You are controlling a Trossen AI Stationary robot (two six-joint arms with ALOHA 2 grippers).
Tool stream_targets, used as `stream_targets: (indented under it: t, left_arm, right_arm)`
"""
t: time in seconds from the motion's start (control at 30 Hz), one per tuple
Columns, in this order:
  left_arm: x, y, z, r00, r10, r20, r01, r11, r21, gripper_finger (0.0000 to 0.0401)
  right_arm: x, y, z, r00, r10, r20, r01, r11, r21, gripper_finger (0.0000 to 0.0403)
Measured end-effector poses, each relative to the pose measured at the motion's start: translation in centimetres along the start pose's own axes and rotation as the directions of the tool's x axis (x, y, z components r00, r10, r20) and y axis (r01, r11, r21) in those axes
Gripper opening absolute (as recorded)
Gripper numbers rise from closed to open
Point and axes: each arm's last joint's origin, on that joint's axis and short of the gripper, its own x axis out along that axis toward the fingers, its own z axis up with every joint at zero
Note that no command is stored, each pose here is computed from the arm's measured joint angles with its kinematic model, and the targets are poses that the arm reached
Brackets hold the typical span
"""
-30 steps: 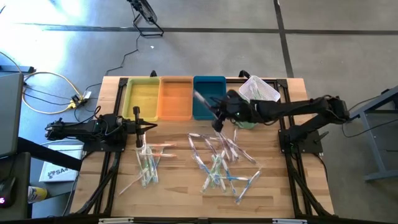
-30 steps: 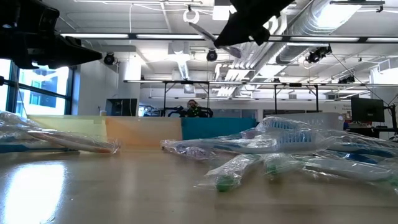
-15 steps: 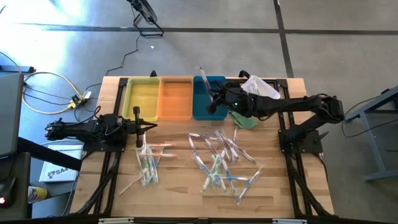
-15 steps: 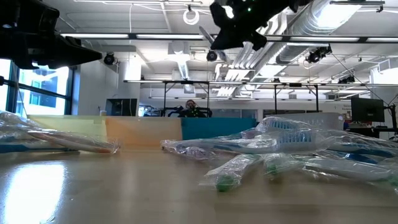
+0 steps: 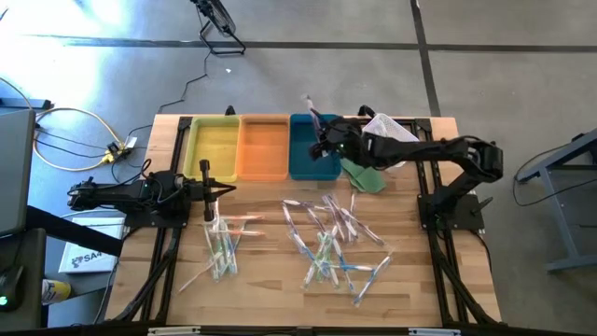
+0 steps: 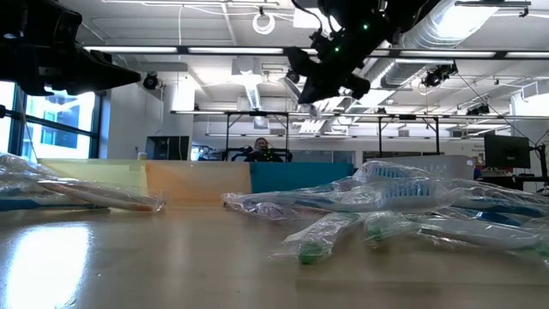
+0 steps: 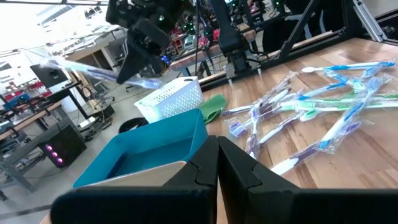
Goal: Pick & Place Toothbrushes
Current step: Put the purple toothbrush into the blue bin
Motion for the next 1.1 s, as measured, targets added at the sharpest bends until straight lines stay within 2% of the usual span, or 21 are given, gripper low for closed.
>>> stream_targets:
  t: [0.47,0.77,1.1]
  left_arm:
    - [0.0,0.0,0.0,1.0,0.0,0.0,0.0,1.0,0.0,0.0]
    - [0.0,0.0,0.0,1.0,-0.001,-0.002,0.001,1.0,0.0,0.0]
    - [0.0,0.0,0.0,1.0,-0.002,-0.004,0.002,1.0,0.001,0.0]
  right_arm:
    - [0.1,-0.5,-0.6,0.997,-0.038,-0.061,0.038,0.999,-0.011,0.0017]
    - [4.0,-0.6,-4.2,0.982,-0.107,-0.154,0.099,0.993,-0.056,0.0017]
    - [7.0,-2.5,-5.8,0.959,-0.085,-0.272,0.09,0.996,0.008,0.0017]
